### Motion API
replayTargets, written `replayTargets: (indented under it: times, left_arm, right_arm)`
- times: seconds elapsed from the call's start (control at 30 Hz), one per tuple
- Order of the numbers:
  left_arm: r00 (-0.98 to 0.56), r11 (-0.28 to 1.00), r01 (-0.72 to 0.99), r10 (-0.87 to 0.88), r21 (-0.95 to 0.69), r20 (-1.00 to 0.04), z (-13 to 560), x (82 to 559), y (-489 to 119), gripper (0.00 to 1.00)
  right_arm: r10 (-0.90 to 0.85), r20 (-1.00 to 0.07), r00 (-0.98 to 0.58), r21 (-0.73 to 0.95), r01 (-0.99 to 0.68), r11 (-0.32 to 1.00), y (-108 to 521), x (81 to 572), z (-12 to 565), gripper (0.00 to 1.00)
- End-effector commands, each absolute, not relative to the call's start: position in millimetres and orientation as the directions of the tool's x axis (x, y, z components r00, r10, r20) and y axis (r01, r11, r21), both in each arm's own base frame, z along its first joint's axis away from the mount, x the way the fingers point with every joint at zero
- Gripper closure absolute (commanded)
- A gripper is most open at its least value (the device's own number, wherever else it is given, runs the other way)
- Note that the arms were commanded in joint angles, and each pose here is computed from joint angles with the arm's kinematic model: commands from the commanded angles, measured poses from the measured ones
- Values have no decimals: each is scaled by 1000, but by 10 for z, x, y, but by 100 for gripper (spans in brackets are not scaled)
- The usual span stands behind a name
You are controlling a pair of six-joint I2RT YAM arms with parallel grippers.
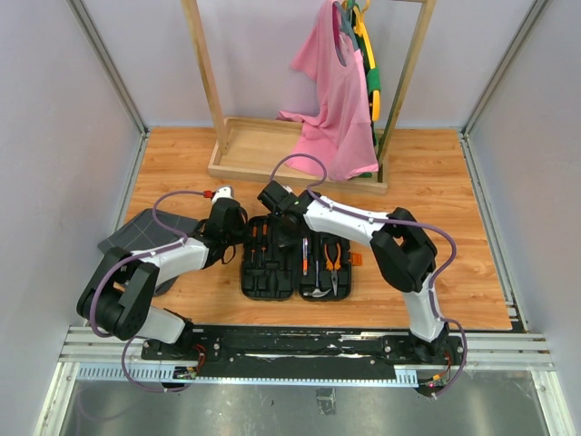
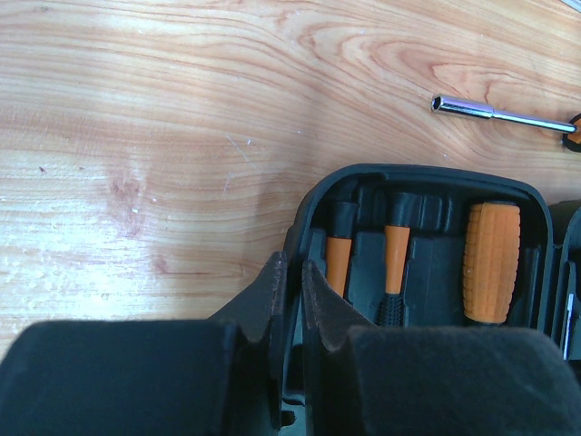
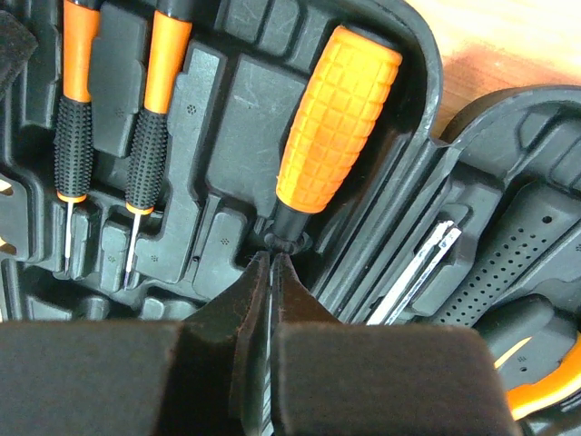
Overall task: Sort the tools into containers
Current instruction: Place the screwdriver in the storage box.
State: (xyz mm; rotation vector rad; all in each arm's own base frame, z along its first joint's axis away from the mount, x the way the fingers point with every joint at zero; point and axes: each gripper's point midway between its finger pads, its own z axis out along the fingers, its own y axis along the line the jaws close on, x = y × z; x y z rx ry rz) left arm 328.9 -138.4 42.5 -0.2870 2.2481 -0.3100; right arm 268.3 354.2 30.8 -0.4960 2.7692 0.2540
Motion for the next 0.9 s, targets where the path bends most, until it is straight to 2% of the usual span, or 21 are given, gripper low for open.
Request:
replayTargets:
  times: [0.0,0.87]
  left_arm:
    - [-669,954,-130,-286,-271,-687,280,3221,-1289,100]
    - [-670,953,-124,-287,-278,-684,282,3219,-1303,99]
  right_arm:
    - [-354,-38,-935,33,-355,934,3140,2041,-686,99]
    - [-348,144,-926,-42,-357,933,2842,1648,-1355,99]
